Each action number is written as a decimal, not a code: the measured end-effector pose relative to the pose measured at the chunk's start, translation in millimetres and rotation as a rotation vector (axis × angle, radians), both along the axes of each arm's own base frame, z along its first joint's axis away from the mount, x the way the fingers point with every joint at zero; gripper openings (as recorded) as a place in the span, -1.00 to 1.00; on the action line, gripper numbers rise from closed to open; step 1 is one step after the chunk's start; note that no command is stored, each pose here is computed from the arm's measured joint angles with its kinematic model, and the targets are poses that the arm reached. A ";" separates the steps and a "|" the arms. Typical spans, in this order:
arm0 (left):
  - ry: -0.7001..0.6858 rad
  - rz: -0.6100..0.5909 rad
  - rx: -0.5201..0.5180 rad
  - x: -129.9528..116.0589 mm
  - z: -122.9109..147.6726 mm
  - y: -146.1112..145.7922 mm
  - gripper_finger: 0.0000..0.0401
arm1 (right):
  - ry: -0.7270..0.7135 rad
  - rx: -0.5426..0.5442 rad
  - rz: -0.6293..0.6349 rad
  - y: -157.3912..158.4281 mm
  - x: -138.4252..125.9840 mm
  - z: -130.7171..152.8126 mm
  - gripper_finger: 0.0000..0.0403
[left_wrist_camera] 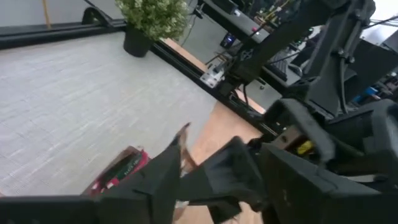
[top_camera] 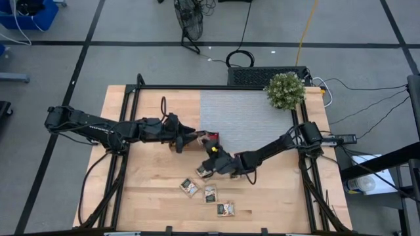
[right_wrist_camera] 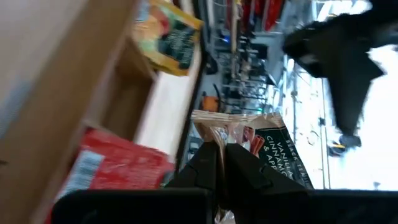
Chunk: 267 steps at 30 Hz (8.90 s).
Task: Pick & Place Tea
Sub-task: Put the brown tea bag into the middle section of the wooden organizer
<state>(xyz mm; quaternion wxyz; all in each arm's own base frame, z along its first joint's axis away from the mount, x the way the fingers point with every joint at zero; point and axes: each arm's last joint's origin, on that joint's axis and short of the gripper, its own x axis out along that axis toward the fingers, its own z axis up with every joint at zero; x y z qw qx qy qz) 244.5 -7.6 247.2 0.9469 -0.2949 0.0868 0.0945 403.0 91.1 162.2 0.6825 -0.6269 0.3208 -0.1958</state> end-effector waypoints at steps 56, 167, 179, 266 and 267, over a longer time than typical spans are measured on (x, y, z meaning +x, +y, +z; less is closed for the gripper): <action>0.402 -0.199 0.739 -6.1 -28.4 24.7 -0.99 | -0.384 0.564 0.049 39.9 -13.5 -5.9 -0.20; -0.169 -0.280 0.273 -128.4 61.6 -8.0 -0.49 | 0.177 0.682 -0.241 89.5 -187.9 -72.9 0.04; -0.169 -0.280 0.272 -128.4 61.6 -8.0 -0.49 | 0.255 0.720 -0.271 62.7 -170.0 -82.0 -0.12; 0.021 -0.086 0.193 15.3 -4.7 -4.8 0.06 | -0.580 0.672 0.296 -26.7 -47.6 11.3 -1.00; 0.023 -0.082 0.187 17.3 -5.1 -4.3 0.08 | -0.580 0.673 0.295 -26.7 -47.6 11.3 -1.00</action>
